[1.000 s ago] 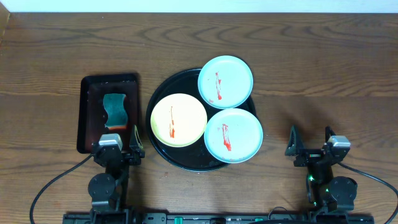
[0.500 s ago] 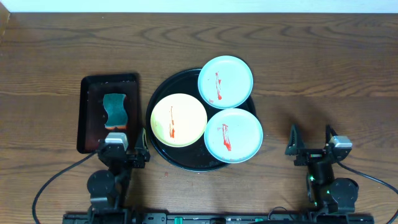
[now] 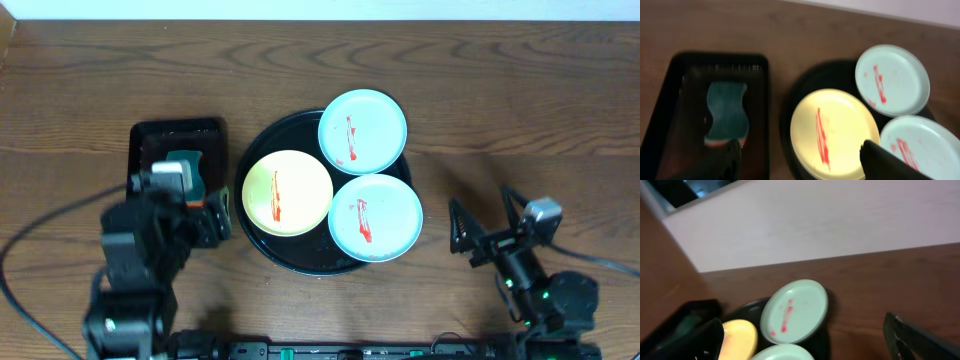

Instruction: Clean dirty plates on tray and stack at the side

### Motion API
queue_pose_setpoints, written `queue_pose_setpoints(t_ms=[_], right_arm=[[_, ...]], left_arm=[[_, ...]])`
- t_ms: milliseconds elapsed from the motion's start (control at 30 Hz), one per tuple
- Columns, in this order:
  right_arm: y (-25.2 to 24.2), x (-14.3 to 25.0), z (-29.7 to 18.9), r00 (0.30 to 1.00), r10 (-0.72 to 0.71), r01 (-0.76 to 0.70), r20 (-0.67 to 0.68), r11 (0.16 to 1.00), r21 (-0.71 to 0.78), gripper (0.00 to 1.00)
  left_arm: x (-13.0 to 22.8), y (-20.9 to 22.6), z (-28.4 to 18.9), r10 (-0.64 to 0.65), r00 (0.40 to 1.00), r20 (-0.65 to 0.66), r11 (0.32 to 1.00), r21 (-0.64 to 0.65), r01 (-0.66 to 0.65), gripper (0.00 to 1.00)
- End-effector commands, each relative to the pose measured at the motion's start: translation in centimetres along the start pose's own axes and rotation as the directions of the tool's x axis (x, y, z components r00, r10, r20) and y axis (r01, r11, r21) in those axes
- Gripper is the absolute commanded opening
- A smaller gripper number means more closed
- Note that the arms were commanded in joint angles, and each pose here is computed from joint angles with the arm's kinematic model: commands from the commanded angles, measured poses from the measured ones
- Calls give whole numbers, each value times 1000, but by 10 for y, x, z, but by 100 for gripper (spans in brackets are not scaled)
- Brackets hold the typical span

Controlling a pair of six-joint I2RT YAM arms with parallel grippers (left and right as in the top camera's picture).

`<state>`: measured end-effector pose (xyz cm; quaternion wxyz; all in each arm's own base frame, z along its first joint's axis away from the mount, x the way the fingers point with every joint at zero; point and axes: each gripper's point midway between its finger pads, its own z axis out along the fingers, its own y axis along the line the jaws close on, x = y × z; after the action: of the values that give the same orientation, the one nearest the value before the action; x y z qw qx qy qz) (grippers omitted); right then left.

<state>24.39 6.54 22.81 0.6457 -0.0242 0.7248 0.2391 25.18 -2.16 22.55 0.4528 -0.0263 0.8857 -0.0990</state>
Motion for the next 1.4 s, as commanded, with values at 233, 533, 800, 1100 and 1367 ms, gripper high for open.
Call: queue_pose_setpoints(t_ms=[233, 533, 800, 1100, 1367], right_arm=[[32, -36, 37, 937, 97, -136, -336, 986, -93, 99], [23, -32, 63, 734, 66, -131, -676, 990, -45, 99], [26, -18, 104, 708, 66, -204, -703, 972, -113, 99], [65, 37, 142, 565, 6, -81, -825, 996, -48, 99], [98, 100, 177, 364, 6, -21, -932, 1000, -1, 99]], left_arm=[[-37, -6, -5, -2, 948, -319, 1000, -17, -4, 76], [-35, -2, 18, -38, 889, -456, 999, -37, 24, 77], [-30, 1, 26, -46, 874, -484, 999, -42, 30, 77], [-34, 4, 28, -42, 883, -467, 998, -57, 17, 77], [-36, 56, 21, -238, 883, -404, 928, -362, 84, 77]])
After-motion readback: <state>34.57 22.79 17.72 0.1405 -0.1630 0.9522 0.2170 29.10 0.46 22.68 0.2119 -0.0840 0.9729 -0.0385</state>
